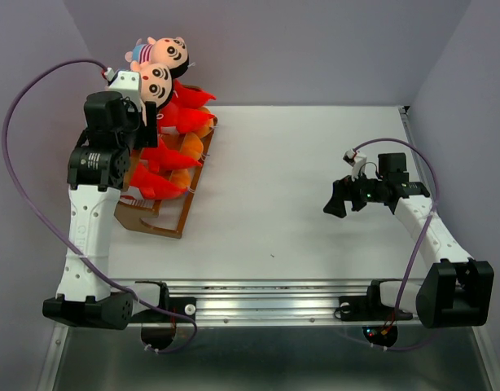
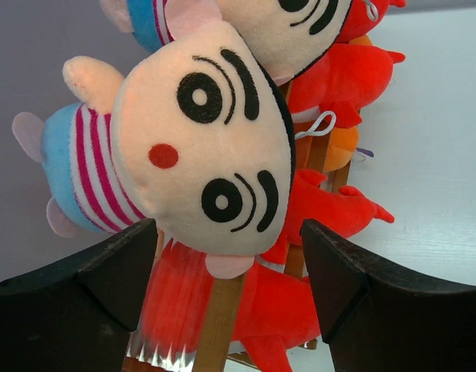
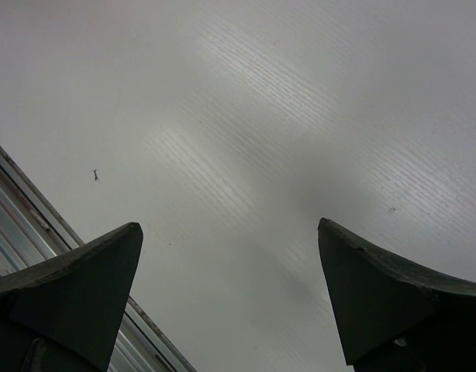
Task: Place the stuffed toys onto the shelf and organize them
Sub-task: Place the stuffed toy onto shelf
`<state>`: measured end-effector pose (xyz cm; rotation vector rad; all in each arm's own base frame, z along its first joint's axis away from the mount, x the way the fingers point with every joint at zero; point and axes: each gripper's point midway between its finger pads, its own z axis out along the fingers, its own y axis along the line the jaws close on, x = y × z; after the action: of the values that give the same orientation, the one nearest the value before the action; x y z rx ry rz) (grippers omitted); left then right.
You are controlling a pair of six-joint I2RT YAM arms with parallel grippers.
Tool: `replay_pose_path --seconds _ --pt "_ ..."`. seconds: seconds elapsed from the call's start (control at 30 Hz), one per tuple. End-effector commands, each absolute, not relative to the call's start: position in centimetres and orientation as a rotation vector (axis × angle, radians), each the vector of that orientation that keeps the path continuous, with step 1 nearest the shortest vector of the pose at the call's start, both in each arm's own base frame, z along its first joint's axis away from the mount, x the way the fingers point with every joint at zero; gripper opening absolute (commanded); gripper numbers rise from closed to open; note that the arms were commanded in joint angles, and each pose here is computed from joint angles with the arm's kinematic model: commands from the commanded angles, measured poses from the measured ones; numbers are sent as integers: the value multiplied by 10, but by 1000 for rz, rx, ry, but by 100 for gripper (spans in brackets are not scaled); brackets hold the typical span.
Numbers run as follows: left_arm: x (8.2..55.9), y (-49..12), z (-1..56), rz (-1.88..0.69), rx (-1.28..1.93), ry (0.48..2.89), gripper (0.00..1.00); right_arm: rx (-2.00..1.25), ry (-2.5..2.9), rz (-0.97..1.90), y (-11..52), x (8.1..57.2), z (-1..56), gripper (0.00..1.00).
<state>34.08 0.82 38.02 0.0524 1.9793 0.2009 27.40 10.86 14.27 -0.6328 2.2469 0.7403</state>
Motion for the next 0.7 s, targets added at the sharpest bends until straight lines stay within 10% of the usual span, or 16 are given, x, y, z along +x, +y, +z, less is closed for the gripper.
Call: replay_pose_path --seconds 0.0,0.67 --pt "329 11 415 192 25 1879 86 -652 2206 725 108 279 146 100" --pt "352 22 423 226 -107 1824 86 -653 2211 720 107 279 144 100"
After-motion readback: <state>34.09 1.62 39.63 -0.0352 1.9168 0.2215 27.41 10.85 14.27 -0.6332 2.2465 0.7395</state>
